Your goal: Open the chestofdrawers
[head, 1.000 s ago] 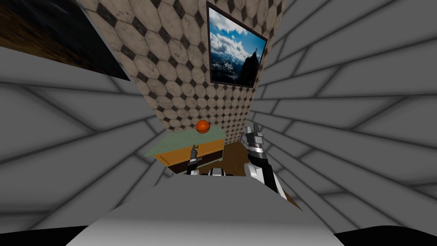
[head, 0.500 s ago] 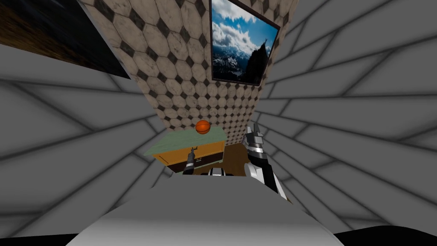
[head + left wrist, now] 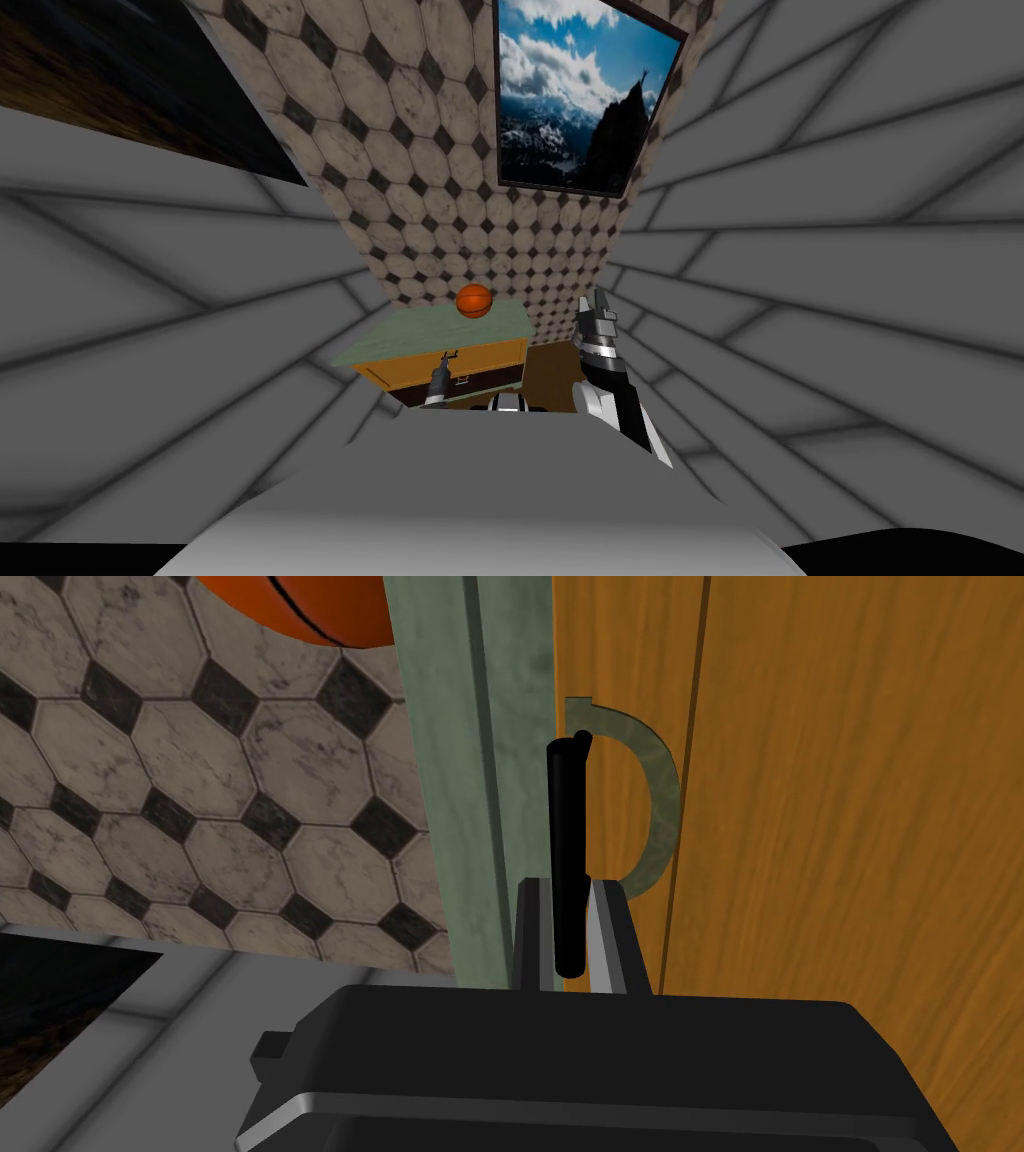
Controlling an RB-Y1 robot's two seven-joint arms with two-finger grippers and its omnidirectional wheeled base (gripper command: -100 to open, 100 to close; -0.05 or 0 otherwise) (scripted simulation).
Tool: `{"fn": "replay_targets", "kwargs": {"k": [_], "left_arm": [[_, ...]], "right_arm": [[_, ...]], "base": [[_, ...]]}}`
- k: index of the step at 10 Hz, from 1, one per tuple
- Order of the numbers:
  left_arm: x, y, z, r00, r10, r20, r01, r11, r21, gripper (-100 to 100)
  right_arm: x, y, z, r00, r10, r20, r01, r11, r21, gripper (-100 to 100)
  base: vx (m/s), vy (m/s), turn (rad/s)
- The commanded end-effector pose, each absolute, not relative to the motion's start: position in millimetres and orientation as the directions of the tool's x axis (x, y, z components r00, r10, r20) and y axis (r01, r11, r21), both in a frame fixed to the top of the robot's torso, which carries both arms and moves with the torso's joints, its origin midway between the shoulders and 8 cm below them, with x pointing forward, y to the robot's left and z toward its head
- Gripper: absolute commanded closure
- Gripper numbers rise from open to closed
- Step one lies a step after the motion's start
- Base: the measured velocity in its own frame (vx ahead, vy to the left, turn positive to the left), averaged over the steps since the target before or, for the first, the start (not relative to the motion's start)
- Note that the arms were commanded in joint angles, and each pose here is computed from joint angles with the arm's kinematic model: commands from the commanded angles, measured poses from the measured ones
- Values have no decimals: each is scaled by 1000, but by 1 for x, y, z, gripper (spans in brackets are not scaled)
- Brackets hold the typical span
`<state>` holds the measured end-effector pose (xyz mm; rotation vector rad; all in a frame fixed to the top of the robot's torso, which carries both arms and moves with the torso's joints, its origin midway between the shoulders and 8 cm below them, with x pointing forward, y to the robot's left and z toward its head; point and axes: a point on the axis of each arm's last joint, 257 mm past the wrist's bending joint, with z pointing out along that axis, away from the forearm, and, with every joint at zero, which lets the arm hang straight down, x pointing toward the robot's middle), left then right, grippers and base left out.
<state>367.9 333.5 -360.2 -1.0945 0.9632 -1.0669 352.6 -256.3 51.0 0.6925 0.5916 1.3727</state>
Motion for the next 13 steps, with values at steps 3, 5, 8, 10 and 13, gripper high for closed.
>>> {"fn": "replay_targets", "kwargs": {"k": [3, 5, 8, 10, 13], "left_arm": [[335, 338, -362, 166, -983, -72, 171, 100, -980, 100], [338, 346, -354, 156, -986, -67, 180, 95, -979, 100], [346, 353, -340, 138, -988, -63, 195, 90, -977, 100], [350, 353, -358, 150, -987, -55, 157, 79, -984, 100], [364, 353, -359, 154, -987, -50, 161, 75, -984, 100]], "right_arm": [[353, -256, 51, 114, 993, 19, -668, 62, 741, 0], [353, -256, 51, 114, 993, 19, -669, 62, 741, 0], [353, -256, 51, 114, 993, 19, -669, 62, 741, 0], [353, -256, 51, 114, 993, 19, -668, 62, 741, 0], [353, -256, 51, 114, 993, 19, -668, 62, 741, 0]], "base": [[105, -73, 140], [-124, -35, 2], [-176, -58, 6], [-101, -2, -21], [-128, 5, -31]]}}
